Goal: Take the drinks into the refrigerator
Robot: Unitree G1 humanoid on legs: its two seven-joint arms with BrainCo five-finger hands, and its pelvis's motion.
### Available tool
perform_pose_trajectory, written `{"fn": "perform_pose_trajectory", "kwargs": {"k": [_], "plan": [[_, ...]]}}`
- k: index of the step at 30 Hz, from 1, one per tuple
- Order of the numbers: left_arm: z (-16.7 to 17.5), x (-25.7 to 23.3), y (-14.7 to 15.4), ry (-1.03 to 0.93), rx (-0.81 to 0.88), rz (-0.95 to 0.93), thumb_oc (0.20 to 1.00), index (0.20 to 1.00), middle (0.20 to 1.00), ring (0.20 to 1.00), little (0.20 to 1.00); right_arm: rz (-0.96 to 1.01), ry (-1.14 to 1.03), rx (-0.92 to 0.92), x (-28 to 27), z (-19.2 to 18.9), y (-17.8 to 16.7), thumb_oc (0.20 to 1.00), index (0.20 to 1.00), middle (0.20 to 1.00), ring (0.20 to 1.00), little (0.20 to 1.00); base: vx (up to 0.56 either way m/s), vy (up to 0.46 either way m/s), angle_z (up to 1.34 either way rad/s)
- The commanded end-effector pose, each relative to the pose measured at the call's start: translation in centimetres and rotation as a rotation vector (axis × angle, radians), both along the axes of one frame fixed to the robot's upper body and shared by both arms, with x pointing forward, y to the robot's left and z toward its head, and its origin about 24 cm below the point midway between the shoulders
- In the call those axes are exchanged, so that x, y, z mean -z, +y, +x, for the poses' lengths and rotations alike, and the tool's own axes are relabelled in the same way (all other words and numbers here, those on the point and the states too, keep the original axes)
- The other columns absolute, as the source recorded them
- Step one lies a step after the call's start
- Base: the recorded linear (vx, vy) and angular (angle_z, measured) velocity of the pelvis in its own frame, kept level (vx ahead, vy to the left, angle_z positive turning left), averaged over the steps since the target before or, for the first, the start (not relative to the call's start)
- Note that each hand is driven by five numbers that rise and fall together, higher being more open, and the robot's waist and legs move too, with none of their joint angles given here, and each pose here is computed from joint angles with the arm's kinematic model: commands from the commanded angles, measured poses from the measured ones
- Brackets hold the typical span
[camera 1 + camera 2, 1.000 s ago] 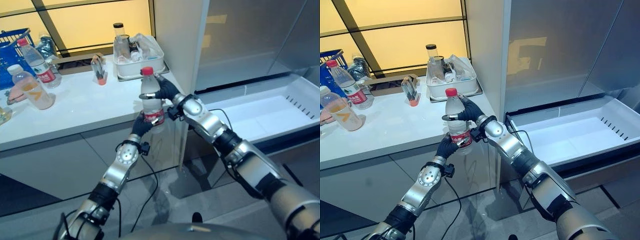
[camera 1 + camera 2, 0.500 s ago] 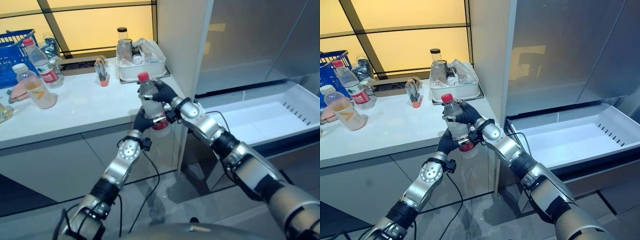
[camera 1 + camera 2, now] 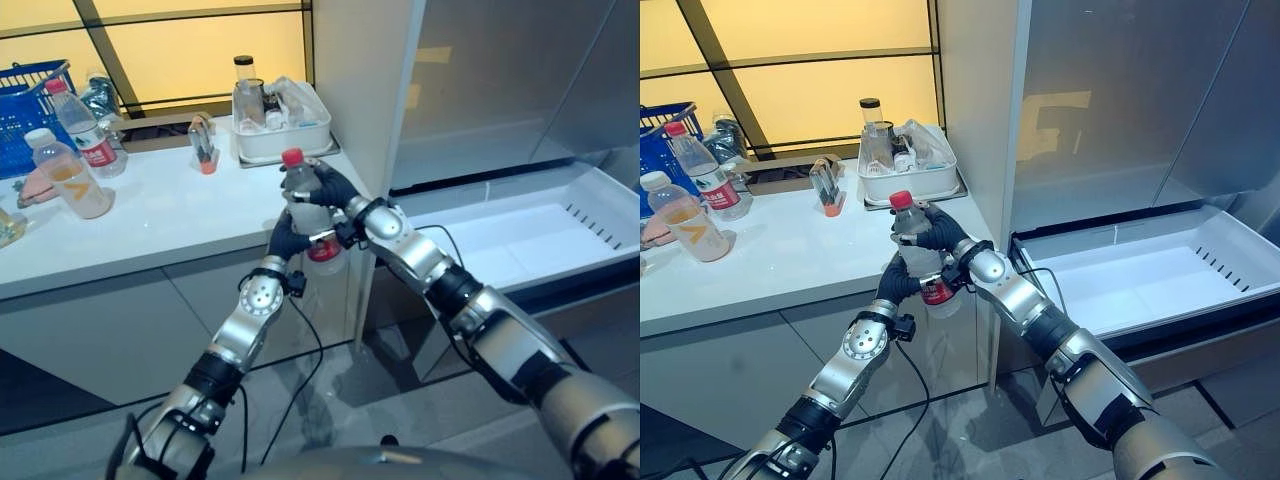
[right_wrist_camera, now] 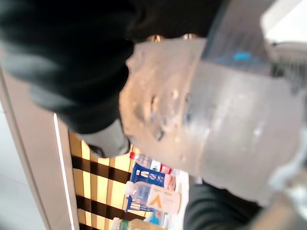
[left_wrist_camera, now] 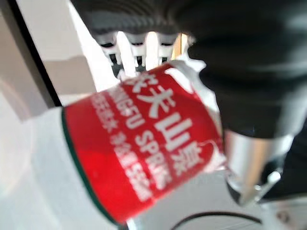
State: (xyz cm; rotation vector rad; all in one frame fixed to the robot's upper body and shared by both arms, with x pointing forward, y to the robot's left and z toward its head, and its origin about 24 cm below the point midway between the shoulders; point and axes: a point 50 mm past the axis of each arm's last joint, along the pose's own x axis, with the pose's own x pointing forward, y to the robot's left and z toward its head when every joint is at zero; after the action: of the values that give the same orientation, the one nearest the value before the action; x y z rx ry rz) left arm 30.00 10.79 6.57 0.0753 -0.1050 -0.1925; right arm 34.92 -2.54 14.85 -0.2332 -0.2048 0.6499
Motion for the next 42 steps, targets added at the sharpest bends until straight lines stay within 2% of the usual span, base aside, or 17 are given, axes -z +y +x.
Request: {"fn": "perform_pose_trajectory", "kwargs": {"k": [1,9,13,28,32,36,42], "plan": [[1.2,-2.9,-3.8,-0.107,0.171,-0.051,1.000,1.000,1.000,1.000,1.000,0.226,-0.208,-0.025,-7.5,0.0,0.6,0.200,0.200,0.200,0.200,0.200,0.00,0.000,0.00],[-0.6,0.6,-2.3,0.031,0.175,-0.109,1.000,1.000,1.000,1.000,1.000,0.276,-0.320,0.101,-10.2,0.6,-4.4,0.200,0.200,0.200,0.200,0.200,-0.01,-0.003,0.00],[-2.1,2.1,-0.4,0.075,0.137,-0.149,1.000,1.000,1.000,1.000,1.000,0.336,-0.401,0.215,-11.4,0.3,-9.0,0.200,0.200,0.200,0.200,0.200,-0.01,-0.002,0.04],[-4.6,1.5,3.5,0.016,0.077,-0.143,1.000,1.000,1.000,1.000,1.000,0.407,-0.598,0.416,-13.3,-3.4,-18.3,0.200,0.200,0.200,0.200,0.200,0.00,0.000,-0.02],[-5.3,1.1,4.5,-0.002,0.076,-0.141,1.000,1.000,1.000,1.000,1.000,0.354,-0.594,0.547,-12.7,-3.7,-21.7,0.200,0.200,0.200,0.200,0.200,0.00,0.000,0.00],[-5.9,0.8,5.4,-0.013,0.071,-0.140,1.000,1.000,1.000,1.000,1.000,0.198,-0.510,0.687,-10.4,-3.3,-24.6,0.200,0.200,0.200,0.200,0.200,0.00,0.000,0.00],[-6.4,0.5,5.5,-0.018,0.108,-0.165,1.000,1.000,1.000,1.000,1.000,-0.049,-0.252,0.787,-4.5,-1.4,-27.0,0.200,0.200,0.200,0.200,0.200,0.02,0.002,0.00]]}}
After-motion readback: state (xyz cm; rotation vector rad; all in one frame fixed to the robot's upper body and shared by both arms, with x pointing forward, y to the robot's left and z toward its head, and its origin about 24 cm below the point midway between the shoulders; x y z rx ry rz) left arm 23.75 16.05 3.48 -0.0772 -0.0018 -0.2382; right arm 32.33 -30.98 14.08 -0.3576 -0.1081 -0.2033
